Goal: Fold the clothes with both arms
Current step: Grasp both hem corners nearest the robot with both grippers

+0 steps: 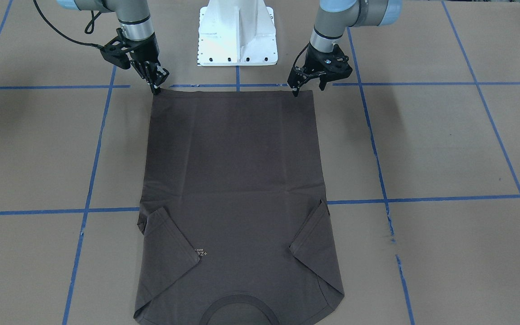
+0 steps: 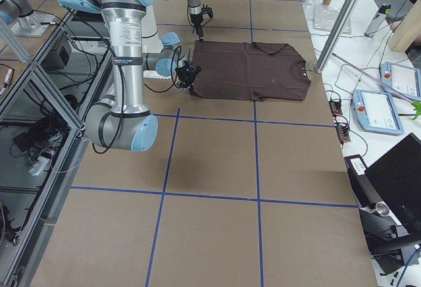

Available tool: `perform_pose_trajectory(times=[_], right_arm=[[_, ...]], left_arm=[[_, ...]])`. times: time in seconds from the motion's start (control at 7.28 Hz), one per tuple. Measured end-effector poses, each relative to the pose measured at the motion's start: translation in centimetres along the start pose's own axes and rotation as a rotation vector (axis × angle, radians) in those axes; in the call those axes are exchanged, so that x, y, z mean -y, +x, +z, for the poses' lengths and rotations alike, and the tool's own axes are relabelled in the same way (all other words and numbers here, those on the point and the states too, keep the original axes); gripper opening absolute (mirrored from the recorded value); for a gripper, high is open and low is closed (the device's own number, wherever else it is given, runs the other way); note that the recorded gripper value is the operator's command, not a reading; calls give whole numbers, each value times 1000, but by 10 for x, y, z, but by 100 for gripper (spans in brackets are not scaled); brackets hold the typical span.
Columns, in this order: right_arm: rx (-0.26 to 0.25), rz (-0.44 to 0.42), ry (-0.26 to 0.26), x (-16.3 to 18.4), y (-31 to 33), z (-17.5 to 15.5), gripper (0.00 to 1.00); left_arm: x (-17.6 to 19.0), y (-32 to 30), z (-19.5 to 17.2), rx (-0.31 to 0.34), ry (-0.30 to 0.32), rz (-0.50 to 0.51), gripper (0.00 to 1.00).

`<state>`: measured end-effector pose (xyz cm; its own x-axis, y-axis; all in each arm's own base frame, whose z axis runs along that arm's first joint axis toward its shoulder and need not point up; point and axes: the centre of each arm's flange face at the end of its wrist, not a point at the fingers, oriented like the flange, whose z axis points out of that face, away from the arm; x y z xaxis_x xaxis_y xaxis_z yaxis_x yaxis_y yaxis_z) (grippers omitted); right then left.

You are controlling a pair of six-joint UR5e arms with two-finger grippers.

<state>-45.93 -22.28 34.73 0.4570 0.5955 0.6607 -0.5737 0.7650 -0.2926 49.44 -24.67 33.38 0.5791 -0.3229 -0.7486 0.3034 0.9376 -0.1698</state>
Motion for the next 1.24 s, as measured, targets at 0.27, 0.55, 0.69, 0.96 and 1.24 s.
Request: perform_pose_trajectory(times=[0.27,0.55,0.69,0.96,1.24], right_arm=[[1,1,1,1,0,-1,0],[1,1,1,1,0,-1,0],[1,1,1,1,0,-1,0],[2,2,2,1,0,-1,0],[2,2,3,2,0,-1,0]], left_arm=[[-12,-5,6,11,-2,-12,97],[-16,-5,8,15,-5,-15,86],[-16,-6,9,17,-5,-15,83],[-17,-5,11,20,-7,-15,81],[-18,-6,16,27,-8,-14,69]])
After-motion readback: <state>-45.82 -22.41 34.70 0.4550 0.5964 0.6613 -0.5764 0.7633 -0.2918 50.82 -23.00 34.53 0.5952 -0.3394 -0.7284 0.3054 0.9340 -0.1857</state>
